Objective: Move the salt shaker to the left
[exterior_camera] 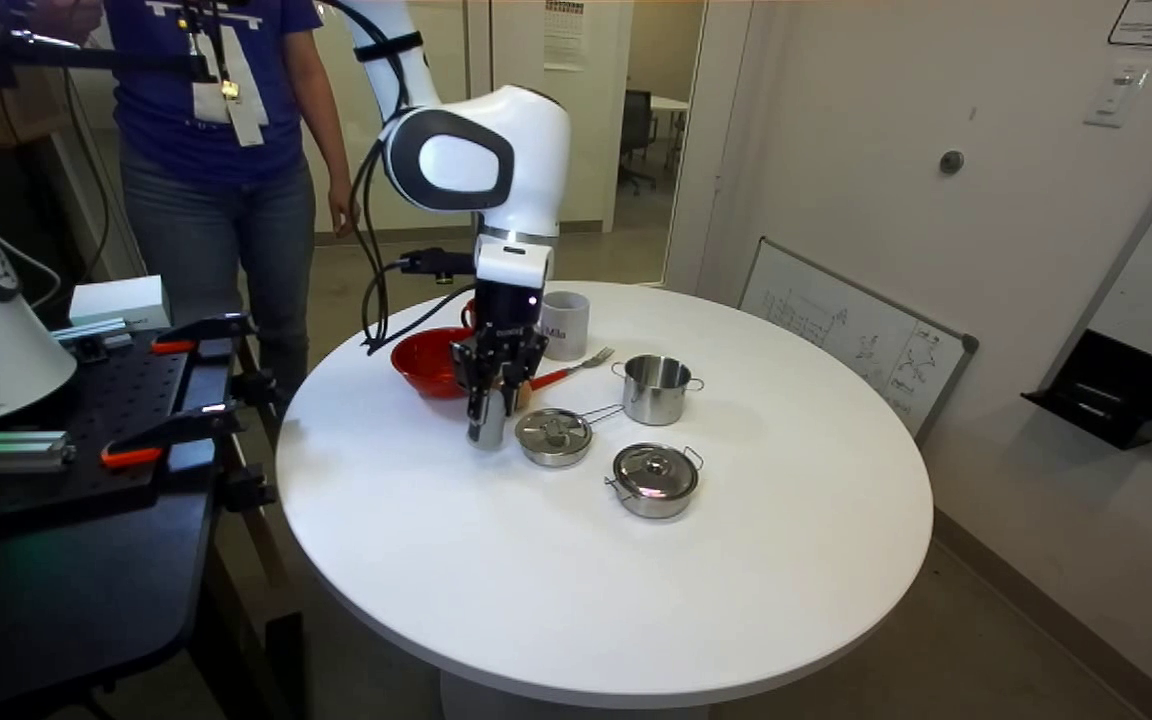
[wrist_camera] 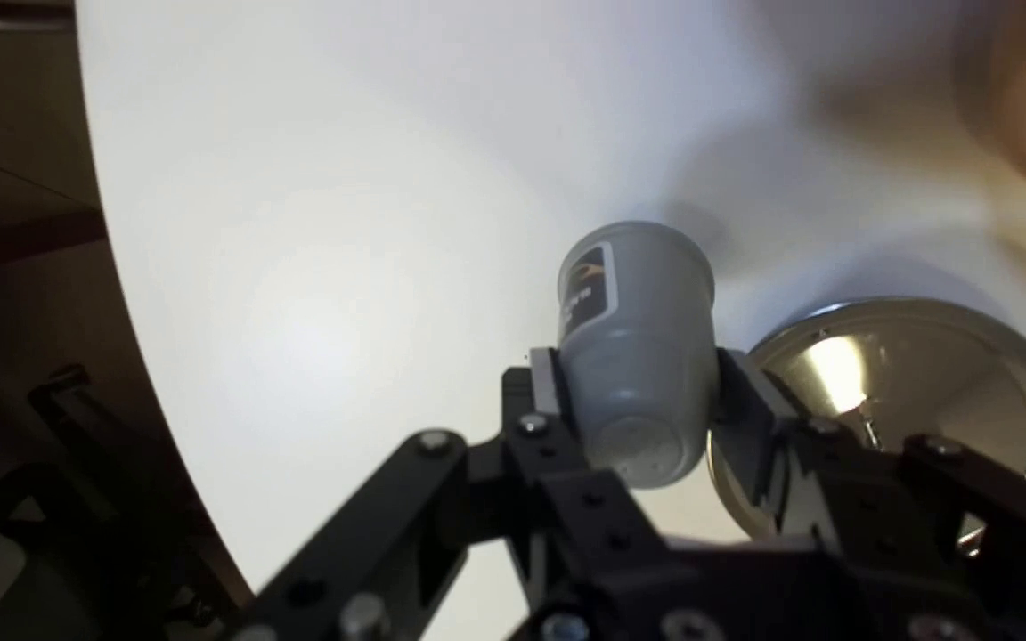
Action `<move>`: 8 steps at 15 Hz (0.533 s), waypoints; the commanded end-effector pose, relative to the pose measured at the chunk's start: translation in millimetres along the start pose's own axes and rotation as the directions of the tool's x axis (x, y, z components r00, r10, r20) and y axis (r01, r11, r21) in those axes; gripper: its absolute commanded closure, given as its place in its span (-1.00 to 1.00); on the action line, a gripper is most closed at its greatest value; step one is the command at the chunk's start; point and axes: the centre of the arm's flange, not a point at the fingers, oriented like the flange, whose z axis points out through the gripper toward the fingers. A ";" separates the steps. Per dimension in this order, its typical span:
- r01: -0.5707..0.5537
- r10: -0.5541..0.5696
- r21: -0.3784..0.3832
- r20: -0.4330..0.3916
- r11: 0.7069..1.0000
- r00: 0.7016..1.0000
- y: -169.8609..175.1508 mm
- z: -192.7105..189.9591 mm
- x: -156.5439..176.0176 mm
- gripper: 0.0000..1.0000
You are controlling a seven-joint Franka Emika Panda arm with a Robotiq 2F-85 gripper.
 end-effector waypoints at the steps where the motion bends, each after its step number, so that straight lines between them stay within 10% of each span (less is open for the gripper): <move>1: 0.061 -0.061 0.015 0.022 0.998 0.998 -1.0 14.7 -4.7 0.61; 8: 0.058 -0.060 0.096 0.017 0.994 0.998 1.2 38.8 -4.2 0.61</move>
